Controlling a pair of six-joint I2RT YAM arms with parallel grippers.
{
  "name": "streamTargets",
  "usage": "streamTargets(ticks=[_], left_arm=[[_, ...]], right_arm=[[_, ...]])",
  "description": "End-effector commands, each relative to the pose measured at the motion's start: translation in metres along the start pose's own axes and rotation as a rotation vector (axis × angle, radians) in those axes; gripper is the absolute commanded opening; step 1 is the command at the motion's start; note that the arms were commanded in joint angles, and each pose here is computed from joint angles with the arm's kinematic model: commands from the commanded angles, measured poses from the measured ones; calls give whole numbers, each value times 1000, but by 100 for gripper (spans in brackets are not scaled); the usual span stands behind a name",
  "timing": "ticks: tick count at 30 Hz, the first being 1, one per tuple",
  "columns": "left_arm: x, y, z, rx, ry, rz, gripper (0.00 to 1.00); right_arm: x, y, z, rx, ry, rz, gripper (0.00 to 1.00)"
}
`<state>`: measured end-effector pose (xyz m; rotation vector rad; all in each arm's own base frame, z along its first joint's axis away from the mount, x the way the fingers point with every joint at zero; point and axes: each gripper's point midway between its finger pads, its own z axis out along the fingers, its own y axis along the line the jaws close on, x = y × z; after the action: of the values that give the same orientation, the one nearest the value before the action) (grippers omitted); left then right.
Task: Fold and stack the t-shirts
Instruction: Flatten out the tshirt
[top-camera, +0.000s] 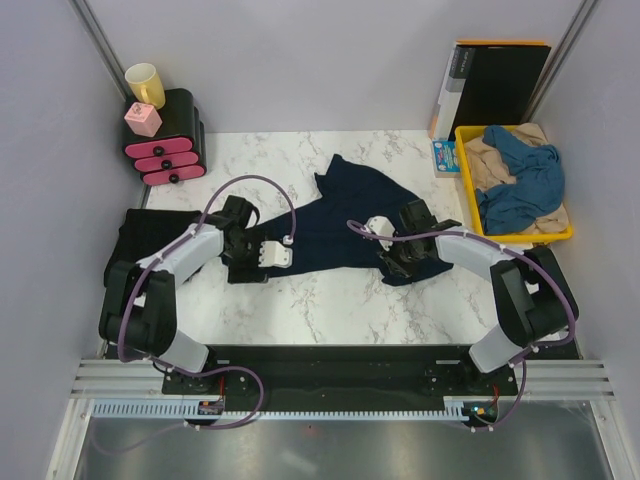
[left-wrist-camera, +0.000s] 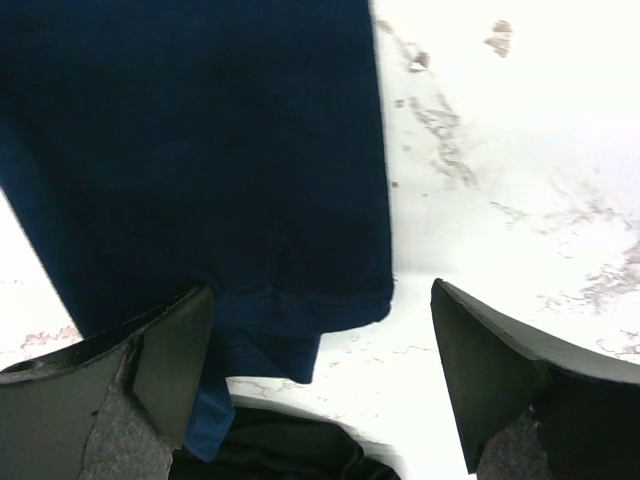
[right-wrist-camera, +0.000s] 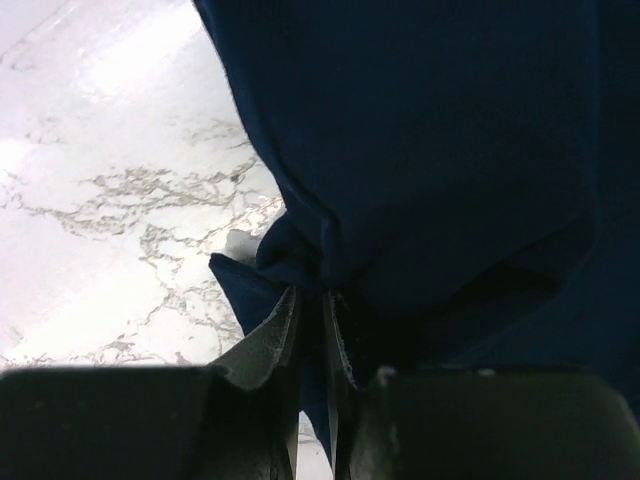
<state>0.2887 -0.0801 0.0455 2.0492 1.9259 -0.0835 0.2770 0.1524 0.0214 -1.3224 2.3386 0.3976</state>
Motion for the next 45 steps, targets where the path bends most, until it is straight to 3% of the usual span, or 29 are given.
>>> streamTargets(ticks=[1,6,17,21,22,24,25,27,28,29,35,45], left_arm=[[-9,-5,-7,-17,-47,130,96],[-10,-19,-10,-21,-63,164,100],[10,-32,39,4,1,80,97],[14,-27,47,-5,25,53,74],[15,-25,49,-3,30,40,62],[16,-22,50,-7,41,31,49],[17,-22,51,-6,44,29,35],[17,-18,52,-17,46,22,25],[15,-15,51,-23,43,20,9],[16,-14,51,-25,46,11,2],[6,1,28,-59,33,33,2],[-47,71,-86,-275,-82,85,2]], right_arm=[[-17,-23,0,80,-15,-12,17],[-21,-26,2,88,-22,-4,16],[-44,-37,-7,110,-58,14,16],[-52,-39,-11,112,-71,11,16],[-53,-39,-12,113,-72,12,16],[-57,-40,-14,112,-82,9,16],[-59,-40,-15,112,-86,8,16],[-62,-41,-17,114,-91,3,16],[-62,-41,-17,114,-91,-1,16],[-64,-42,-18,119,-95,-5,17],[-68,-41,-29,112,-93,-68,15],[-70,-51,-88,139,21,-382,11]])
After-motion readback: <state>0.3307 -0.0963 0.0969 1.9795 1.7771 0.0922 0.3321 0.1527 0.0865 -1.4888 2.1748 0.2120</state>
